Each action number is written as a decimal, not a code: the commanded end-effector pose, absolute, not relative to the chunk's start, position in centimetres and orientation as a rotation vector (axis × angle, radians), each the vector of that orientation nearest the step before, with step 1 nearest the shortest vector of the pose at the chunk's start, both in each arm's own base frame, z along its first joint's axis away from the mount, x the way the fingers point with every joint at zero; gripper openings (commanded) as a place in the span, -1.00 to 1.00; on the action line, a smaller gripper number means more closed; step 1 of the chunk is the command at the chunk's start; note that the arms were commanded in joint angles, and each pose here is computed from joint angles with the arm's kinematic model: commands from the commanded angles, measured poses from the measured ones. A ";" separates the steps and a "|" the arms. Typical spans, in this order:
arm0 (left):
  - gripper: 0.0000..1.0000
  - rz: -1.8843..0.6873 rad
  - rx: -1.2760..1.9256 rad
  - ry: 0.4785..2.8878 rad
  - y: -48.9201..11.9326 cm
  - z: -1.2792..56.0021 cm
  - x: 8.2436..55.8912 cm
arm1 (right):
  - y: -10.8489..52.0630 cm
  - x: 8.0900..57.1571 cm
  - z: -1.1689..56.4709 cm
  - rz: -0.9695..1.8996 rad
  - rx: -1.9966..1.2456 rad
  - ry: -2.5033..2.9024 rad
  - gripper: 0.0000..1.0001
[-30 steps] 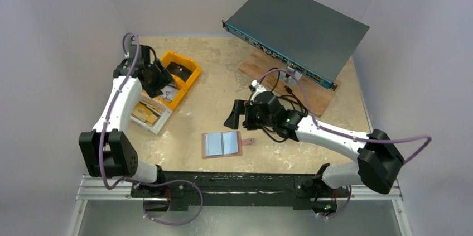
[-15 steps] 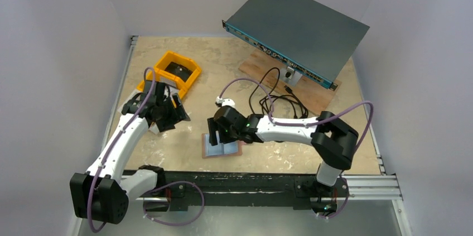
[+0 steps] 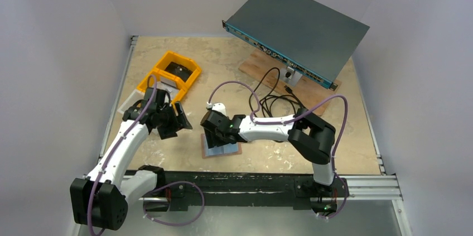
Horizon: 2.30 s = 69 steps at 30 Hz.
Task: Take the credit cards out of the card holder
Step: Remove the credit card from the card holder.
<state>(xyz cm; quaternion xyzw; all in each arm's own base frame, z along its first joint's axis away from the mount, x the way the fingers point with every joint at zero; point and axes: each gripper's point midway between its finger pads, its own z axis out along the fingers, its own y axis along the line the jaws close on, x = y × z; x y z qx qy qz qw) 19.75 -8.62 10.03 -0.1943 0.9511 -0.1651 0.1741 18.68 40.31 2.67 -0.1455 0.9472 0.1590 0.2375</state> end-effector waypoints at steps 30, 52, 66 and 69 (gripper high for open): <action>-0.35 -0.724 -0.365 2.856 -17.2 5.1 19.0 | 37.1 17.1 -2.6 0.553 -0.299 2.758 -1.00; -1.00 -0.704 -0.342 2.900 -18.1 2.9 19.1 | 38.8 18.6 3.5 0.741 -0.298 2.615 -0.47; -0.72 -0.869 -0.213 2.808 -20.4 7.0 19.8 | 36.4 20.5 9.3 0.702 -0.213 2.497 -0.02; -0.68 -0.912 -0.182 2.805 -21.7 7.5 20.0 | 35.4 20.9 10.3 0.680 -0.183 2.472 -0.01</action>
